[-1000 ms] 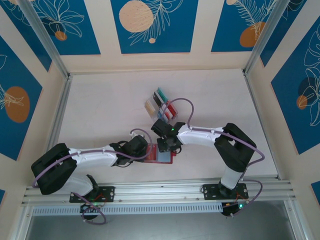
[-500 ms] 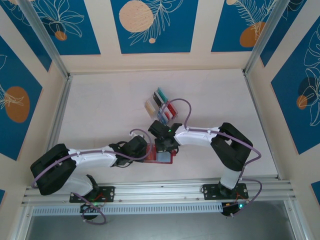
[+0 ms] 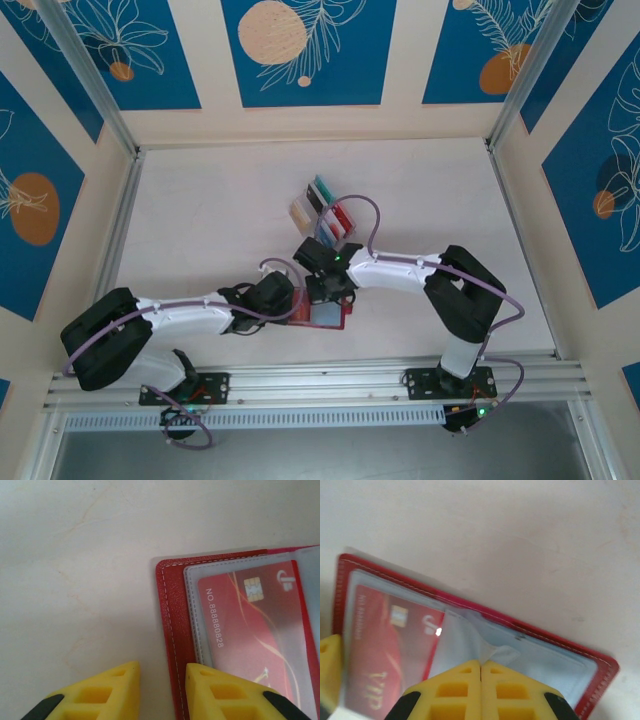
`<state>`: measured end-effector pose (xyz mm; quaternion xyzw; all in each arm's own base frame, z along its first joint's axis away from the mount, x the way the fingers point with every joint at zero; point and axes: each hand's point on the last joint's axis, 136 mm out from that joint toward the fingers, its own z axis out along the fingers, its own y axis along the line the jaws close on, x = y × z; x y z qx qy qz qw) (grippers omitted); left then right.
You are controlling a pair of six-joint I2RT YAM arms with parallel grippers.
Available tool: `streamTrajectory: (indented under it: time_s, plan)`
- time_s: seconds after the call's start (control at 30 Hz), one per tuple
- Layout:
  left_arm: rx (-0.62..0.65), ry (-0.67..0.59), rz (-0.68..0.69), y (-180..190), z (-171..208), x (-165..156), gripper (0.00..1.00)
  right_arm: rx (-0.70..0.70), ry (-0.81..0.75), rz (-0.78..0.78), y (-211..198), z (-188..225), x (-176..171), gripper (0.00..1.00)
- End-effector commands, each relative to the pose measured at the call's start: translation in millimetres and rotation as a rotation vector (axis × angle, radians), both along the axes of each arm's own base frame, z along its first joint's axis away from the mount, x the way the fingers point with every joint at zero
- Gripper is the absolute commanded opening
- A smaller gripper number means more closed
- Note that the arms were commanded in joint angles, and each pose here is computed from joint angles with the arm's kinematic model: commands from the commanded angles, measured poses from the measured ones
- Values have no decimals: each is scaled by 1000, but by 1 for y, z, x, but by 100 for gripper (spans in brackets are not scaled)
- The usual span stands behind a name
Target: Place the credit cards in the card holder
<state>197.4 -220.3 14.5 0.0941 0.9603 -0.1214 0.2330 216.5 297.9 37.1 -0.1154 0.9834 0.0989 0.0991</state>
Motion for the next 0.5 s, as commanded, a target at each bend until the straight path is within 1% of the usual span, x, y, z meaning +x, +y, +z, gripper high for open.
streamTrajectory:
  time_s: [0.0,0.07,0.1,0.13,0.17,0.2,0.33,0.47]
  plan:
    - [37,241,-89,6,-40,-57,29,117,56,29,21,16,-4,0]
    - [29,243,-91,4,-40,-58,29,163,91,23,29,15,-4,0]
    - [24,243,-88,4,-39,-57,29,184,109,18,32,14,-4,2]
    - [16,244,-88,2,-39,-58,29,208,129,11,37,13,-3,8]
    - [10,246,-88,1,-38,-58,29,224,147,5,40,11,-3,11]
    - [3,245,-86,0,-37,-58,29,250,163,1,44,10,-3,12]
    - [-24,236,-80,-4,-31,-56,30,350,205,-16,62,12,-1,22]
    - [-29,226,-67,-2,-25,-55,30,413,219,-26,73,15,4,31]
